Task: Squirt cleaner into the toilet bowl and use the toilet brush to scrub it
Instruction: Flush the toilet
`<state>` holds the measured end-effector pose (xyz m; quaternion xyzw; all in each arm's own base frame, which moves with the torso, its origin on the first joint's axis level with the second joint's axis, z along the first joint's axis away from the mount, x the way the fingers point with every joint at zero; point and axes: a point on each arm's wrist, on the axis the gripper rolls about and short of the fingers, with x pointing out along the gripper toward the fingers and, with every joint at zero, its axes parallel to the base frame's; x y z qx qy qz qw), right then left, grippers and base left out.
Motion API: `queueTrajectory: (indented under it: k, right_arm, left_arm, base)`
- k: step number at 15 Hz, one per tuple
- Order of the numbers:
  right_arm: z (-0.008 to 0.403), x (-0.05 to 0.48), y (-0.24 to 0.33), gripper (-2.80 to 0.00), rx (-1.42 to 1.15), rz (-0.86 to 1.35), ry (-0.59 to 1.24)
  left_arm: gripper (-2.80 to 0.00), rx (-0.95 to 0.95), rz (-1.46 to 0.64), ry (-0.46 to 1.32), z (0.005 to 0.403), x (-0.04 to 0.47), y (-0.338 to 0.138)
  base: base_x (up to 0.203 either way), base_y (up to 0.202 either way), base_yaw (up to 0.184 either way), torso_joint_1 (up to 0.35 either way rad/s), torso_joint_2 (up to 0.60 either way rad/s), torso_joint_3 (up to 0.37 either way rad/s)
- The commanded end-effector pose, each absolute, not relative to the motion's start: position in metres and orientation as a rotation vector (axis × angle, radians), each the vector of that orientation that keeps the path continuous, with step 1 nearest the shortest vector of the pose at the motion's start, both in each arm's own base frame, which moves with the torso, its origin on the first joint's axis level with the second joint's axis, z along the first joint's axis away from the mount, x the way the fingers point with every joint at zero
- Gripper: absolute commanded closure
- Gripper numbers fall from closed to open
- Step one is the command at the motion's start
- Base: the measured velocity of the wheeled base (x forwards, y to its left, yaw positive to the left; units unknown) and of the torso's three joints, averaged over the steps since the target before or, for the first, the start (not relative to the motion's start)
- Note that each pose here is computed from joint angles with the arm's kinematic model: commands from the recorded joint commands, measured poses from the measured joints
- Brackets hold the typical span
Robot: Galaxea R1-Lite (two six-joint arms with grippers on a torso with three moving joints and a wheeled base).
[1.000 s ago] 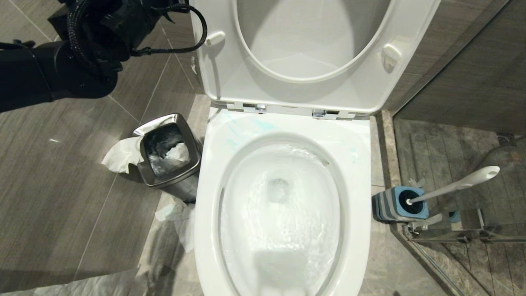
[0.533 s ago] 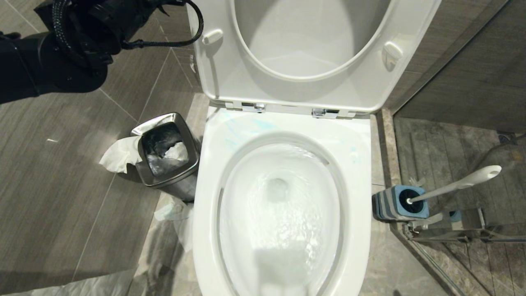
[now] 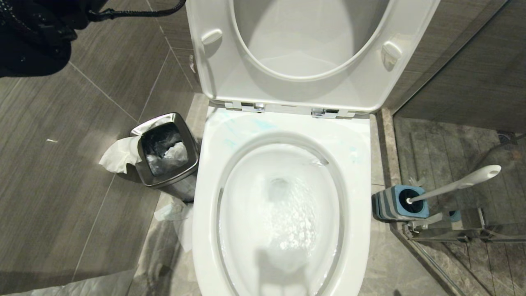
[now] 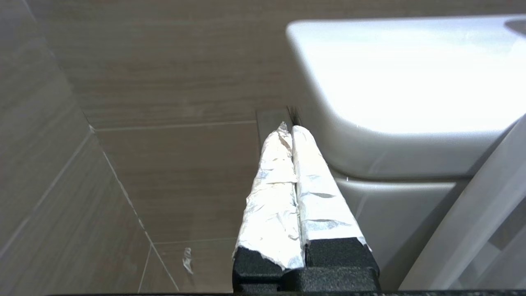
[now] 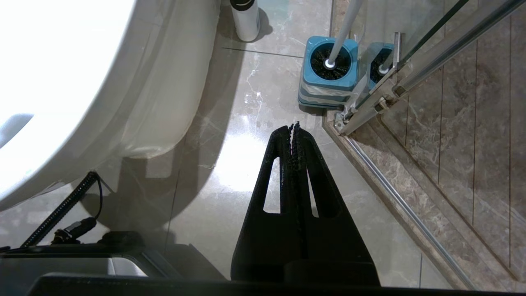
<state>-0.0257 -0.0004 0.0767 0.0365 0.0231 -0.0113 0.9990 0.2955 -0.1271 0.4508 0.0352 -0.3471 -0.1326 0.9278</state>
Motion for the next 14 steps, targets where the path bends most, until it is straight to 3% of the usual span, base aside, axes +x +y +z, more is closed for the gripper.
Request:
queueTrajectory:
  k: [1, 14]
  right_arm:
    - [0.077, -0.026, 0.0, 0.0, 0.073, -0.022, 0.047]
    - [0.077, -0.026, 0.0, 0.0, 0.073, -0.022, 0.047]
  left_arm:
    - [0.0, 0.063, -0.261, -0.748, 0.462, 0.279, -0.12]
    - [0.0, 0.063, -0.272, -0.732, 0.481, 0.242, -0.104]
  base:
    - [0.0, 0.0, 0.0, 0.0, 0.0, 0.0]
    - [0.0, 0.0, 0.0, 0.0, 0.0, 0.0]
